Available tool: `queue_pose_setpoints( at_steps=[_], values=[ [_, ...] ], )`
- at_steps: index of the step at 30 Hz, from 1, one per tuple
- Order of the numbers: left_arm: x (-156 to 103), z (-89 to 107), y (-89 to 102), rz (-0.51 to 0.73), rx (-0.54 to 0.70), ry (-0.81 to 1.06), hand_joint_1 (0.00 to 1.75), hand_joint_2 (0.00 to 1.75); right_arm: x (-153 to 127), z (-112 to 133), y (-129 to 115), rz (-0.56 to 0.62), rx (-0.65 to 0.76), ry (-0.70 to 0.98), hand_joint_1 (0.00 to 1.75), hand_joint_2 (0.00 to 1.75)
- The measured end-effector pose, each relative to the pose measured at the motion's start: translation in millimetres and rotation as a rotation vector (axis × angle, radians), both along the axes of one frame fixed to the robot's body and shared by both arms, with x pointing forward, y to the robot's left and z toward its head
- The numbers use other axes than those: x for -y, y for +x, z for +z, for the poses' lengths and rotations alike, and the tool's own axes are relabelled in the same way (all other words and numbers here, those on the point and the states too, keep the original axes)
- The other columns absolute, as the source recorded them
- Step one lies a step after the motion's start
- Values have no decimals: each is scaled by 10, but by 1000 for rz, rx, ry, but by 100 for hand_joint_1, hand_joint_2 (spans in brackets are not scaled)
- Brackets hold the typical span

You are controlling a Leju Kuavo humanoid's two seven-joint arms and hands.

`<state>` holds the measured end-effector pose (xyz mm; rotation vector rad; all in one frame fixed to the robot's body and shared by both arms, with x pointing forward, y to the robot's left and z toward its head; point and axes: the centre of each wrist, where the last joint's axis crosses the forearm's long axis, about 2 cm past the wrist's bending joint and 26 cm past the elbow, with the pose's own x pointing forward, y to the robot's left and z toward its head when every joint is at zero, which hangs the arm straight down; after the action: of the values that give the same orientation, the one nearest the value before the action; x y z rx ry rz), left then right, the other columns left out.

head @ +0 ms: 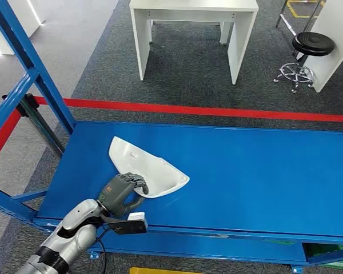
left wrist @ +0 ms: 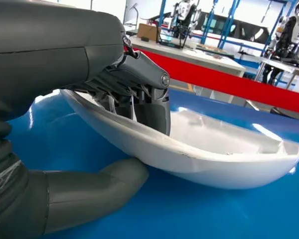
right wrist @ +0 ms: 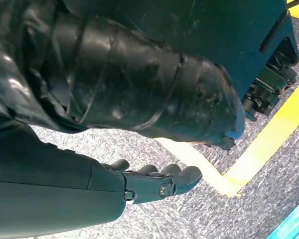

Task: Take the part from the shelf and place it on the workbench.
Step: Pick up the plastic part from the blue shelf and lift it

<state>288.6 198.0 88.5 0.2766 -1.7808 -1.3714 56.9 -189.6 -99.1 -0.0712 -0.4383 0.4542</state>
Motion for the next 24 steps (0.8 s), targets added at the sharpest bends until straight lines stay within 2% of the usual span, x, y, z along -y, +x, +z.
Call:
queue_pose_setpoints(
  at_steps=[24],
  values=[
    [-11, -15, -29, -3, 12, -34, 175, 175, 8, -1, -2, -14, 7, -13, 0, 0]
  ],
)
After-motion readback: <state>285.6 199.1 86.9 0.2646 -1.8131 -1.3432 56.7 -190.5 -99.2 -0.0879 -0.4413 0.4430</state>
